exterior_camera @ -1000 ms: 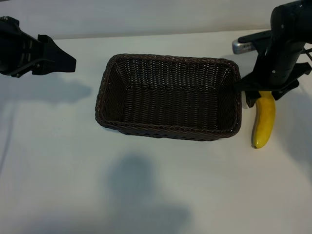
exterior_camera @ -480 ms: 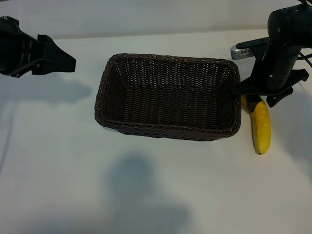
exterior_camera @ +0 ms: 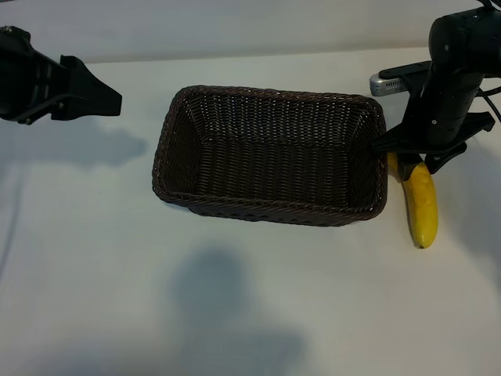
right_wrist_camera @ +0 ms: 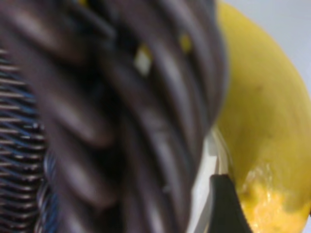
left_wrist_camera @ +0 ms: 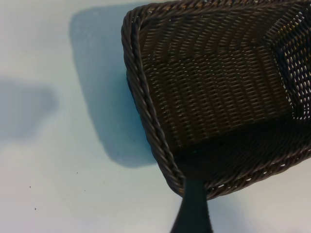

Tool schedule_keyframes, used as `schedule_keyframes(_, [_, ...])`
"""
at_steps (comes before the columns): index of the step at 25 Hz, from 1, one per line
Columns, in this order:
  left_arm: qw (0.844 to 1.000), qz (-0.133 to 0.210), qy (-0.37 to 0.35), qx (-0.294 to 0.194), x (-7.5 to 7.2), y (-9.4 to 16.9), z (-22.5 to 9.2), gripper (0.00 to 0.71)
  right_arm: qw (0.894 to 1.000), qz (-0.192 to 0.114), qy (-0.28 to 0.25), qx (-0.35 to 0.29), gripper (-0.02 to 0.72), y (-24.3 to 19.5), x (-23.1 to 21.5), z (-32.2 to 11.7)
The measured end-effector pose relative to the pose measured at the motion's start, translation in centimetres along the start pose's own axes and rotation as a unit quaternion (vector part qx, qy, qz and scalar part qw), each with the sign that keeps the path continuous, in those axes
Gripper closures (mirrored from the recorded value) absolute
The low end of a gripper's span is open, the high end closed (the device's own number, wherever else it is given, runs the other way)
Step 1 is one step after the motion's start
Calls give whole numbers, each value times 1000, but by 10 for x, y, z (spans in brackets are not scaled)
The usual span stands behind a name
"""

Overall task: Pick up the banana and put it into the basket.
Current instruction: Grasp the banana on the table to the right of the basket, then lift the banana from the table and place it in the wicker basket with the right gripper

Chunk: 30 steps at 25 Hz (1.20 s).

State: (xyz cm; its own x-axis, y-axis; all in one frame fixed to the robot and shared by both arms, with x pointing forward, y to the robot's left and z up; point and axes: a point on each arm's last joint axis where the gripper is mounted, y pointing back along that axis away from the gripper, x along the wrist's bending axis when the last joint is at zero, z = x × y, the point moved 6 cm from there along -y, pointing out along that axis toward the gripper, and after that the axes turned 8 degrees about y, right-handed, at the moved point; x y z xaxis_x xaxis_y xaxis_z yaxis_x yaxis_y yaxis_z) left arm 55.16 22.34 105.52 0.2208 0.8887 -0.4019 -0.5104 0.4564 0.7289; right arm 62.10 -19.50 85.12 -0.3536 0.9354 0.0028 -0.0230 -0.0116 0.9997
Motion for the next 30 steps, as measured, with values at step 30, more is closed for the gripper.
schedule_keyframes(30, [1000,0,0,0,0,0,0,127,994,-57,-53,-80,295,81,-34,3])
